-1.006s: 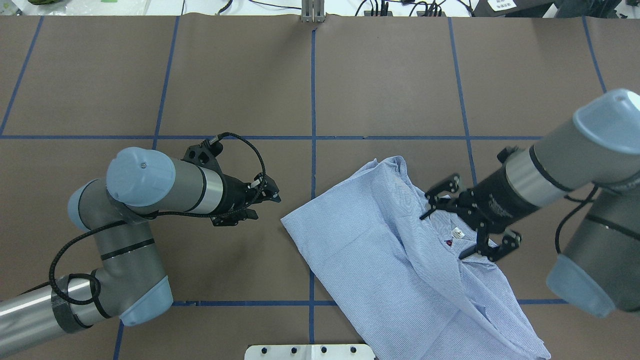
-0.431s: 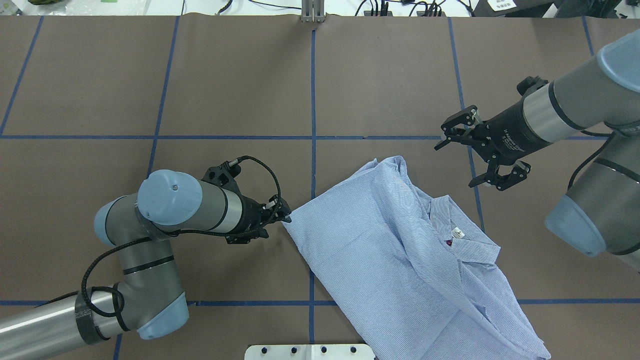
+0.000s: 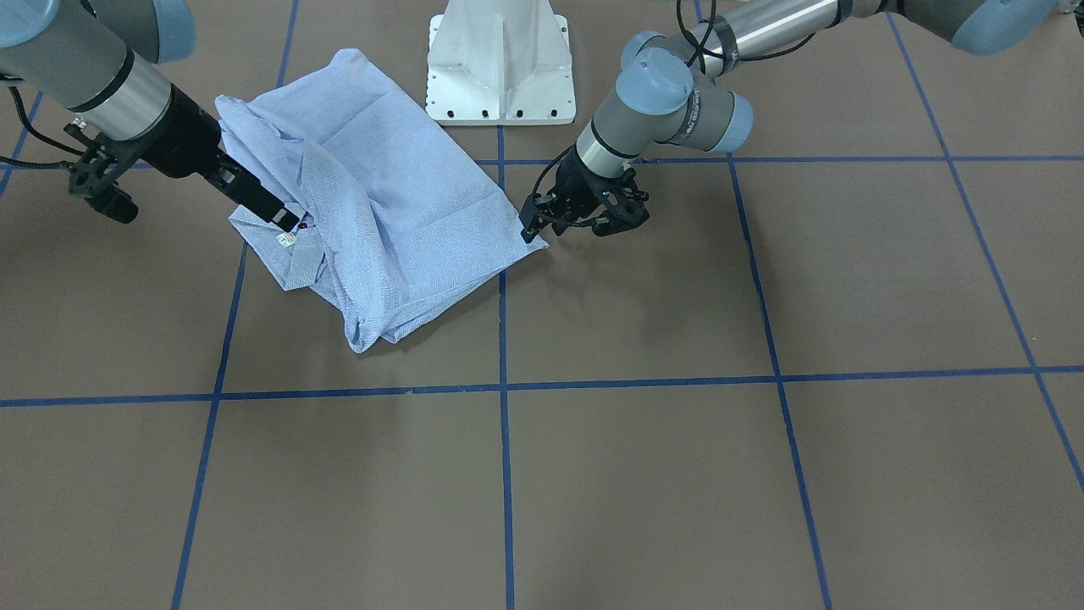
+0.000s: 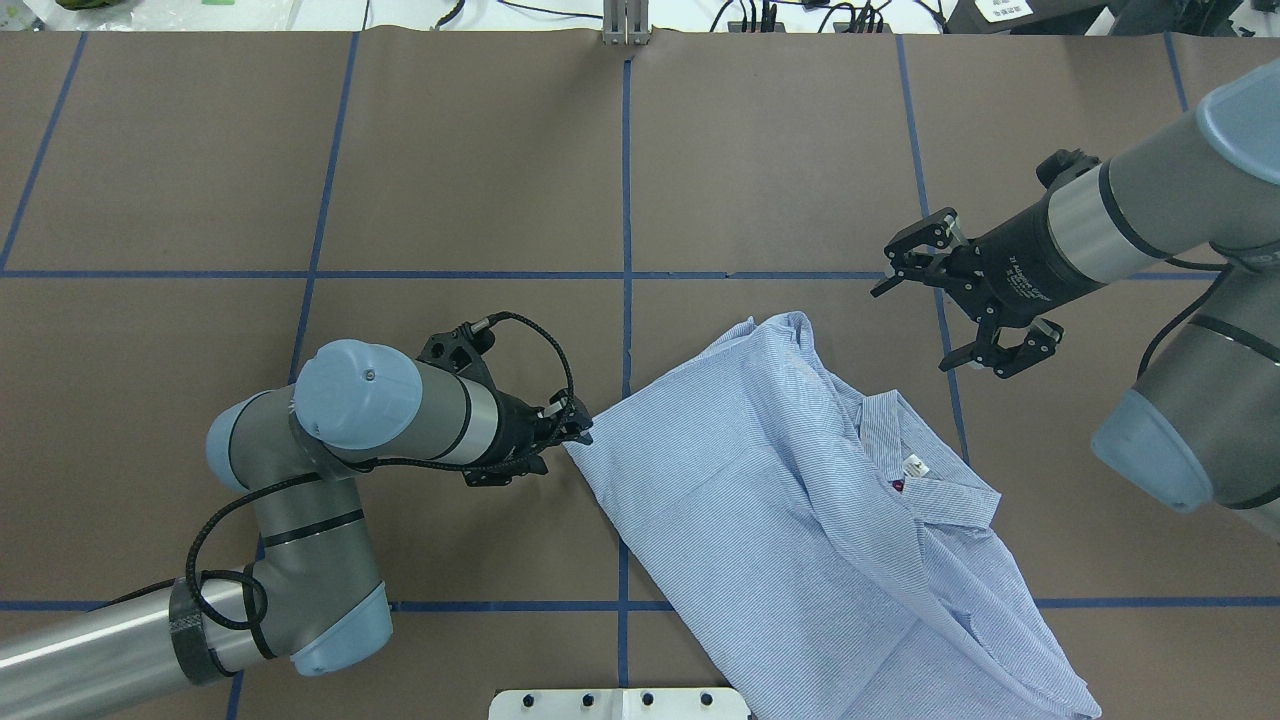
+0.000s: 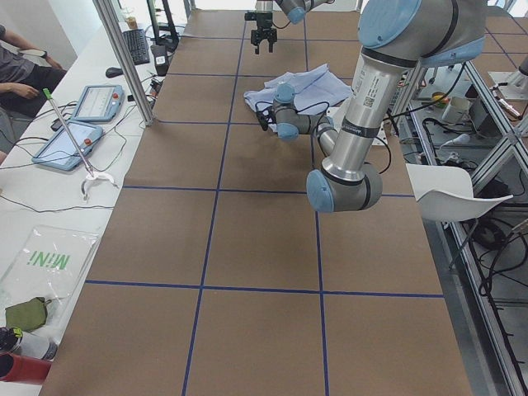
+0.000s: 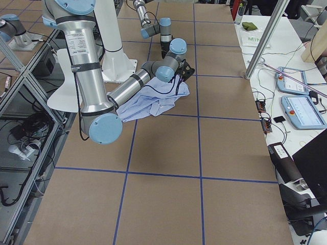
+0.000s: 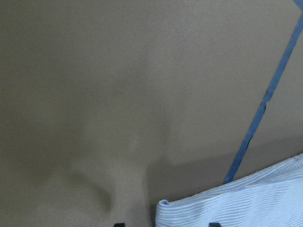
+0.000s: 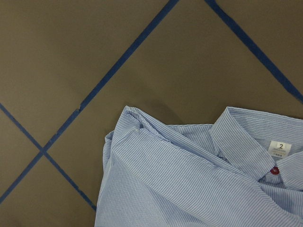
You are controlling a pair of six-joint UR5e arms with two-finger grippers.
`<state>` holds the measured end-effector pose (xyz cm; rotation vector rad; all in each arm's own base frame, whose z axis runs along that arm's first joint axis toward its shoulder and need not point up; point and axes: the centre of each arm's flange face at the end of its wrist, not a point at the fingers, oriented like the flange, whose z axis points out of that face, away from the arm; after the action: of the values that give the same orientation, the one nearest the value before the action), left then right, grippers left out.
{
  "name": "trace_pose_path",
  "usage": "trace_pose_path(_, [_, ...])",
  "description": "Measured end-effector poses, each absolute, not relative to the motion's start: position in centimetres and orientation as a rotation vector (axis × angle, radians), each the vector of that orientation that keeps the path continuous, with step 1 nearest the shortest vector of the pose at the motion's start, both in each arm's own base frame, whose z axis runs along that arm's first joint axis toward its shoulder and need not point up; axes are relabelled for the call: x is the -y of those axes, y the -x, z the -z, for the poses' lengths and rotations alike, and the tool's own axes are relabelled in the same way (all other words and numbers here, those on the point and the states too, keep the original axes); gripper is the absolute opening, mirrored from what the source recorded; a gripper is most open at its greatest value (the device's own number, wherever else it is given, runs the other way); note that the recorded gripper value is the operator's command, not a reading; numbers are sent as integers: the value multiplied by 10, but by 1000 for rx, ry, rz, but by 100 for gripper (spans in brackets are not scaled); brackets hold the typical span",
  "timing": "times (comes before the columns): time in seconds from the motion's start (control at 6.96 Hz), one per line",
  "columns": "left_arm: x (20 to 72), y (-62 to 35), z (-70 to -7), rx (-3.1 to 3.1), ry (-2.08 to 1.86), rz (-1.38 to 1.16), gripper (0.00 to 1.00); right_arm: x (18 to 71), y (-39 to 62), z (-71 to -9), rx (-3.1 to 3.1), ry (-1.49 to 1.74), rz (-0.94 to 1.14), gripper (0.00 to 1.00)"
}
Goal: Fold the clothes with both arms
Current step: 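Raise the open right gripper while the left gripper grasps the shirt edge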
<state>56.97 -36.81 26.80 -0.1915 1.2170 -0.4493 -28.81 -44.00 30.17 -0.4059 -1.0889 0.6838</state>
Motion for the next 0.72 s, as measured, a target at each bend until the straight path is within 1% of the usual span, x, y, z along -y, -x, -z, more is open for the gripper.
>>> trace_pose_path(0.29, [370,-575,-267,-1213,191,449,53,440,289,-303,1086,407,-685,100])
trace_pose_path(0.57, [372,-579,-265,-1214,191,449,34,440,289,-305,1083,408,-687,100])
trace_pose_path(0.72, [373,-580,-264,-1215,184,454,7,441,290,-306,1080,404,-690,100])
